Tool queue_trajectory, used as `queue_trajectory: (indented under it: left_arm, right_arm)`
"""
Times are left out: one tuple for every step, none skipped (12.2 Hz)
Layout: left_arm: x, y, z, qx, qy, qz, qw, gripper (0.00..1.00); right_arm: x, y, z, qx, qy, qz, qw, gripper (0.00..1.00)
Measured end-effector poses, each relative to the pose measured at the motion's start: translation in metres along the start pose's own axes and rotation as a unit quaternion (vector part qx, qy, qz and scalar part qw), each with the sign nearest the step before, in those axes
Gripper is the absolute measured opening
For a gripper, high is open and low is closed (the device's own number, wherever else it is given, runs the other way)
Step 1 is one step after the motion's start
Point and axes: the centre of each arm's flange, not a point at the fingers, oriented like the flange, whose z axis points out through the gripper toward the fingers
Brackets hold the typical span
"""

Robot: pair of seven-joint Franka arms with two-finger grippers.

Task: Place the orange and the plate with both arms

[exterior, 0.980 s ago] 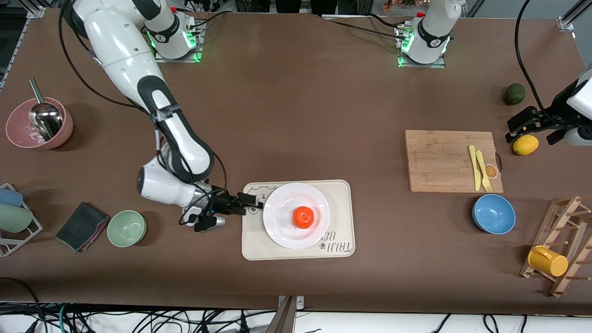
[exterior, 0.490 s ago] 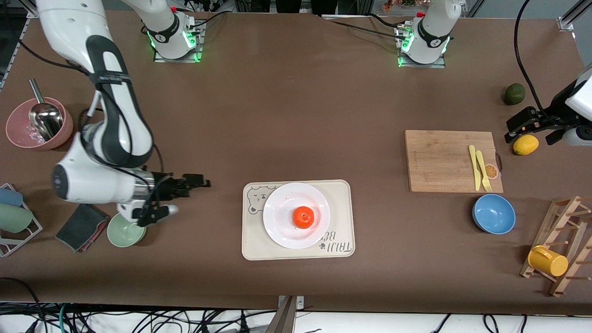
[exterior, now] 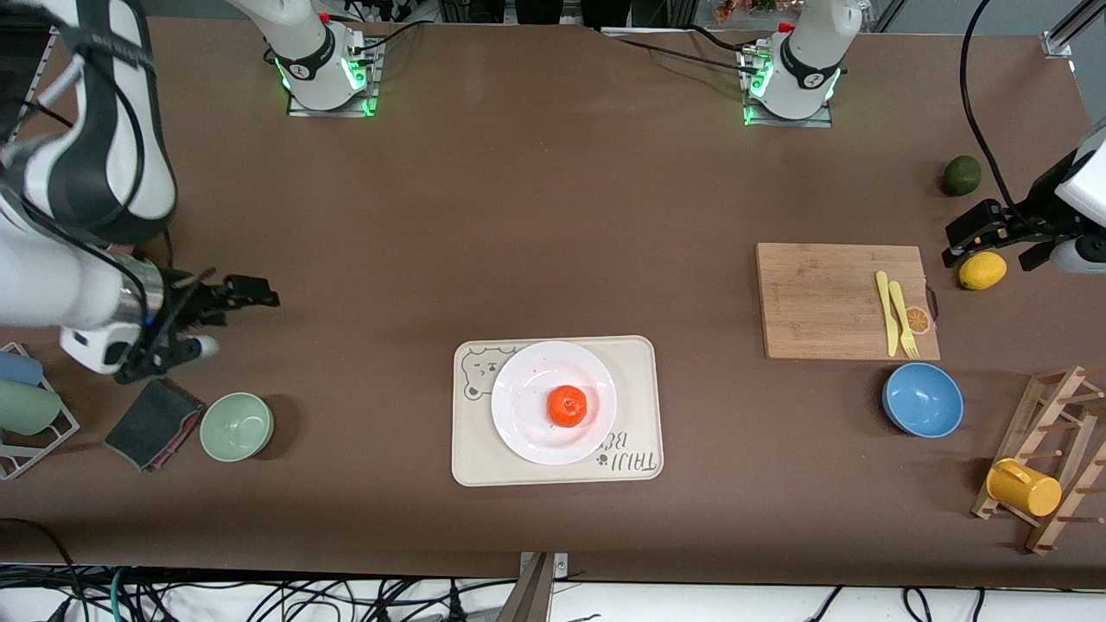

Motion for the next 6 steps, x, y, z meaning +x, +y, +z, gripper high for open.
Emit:
queue_trajectory:
  left_arm:
    - [0.000, 0.000, 0.000, 0.000, 0.000, 0.000, 1.000, 1.00]
    - [0.000, 0.000, 0.000, 0.000, 0.000, 0.000, 1.000, 1.00]
    - [0.000, 0.000, 0.000, 0.000, 0.000, 0.000, 1.000, 1.00]
    - [0.000, 0.000, 0.000, 0.000, 0.000, 0.000, 1.000, 1.00]
    - [0.000, 0.000, 0.000, 0.000, 0.000, 0.000, 1.000, 1.00]
    - [0.000, 0.000, 0.000, 0.000, 0.000, 0.000, 1.000, 1.00]
  right_arm:
    - [-0.014, -0.006, -0.021, -0.016, 0.000, 0.007, 1.000, 1.00]
    - [-0.028, -0.012, -0.040, -0.029, 0.003, 0.018, 0.999, 1.00]
    - [-0.042, -0.016, -0.053, -0.042, 0.008, 0.032, 0.999, 1.00]
    - [-0.058, -0.020, -0.063, -0.054, 0.011, 0.044, 0.998, 1.00]
    - [-0.075, -0.023, -0.071, -0.061, 0.015, 0.052, 0.997, 1.00]
    - [-0.091, -0.024, -0.077, -0.065, 0.019, 0.059, 0.996, 1.00]
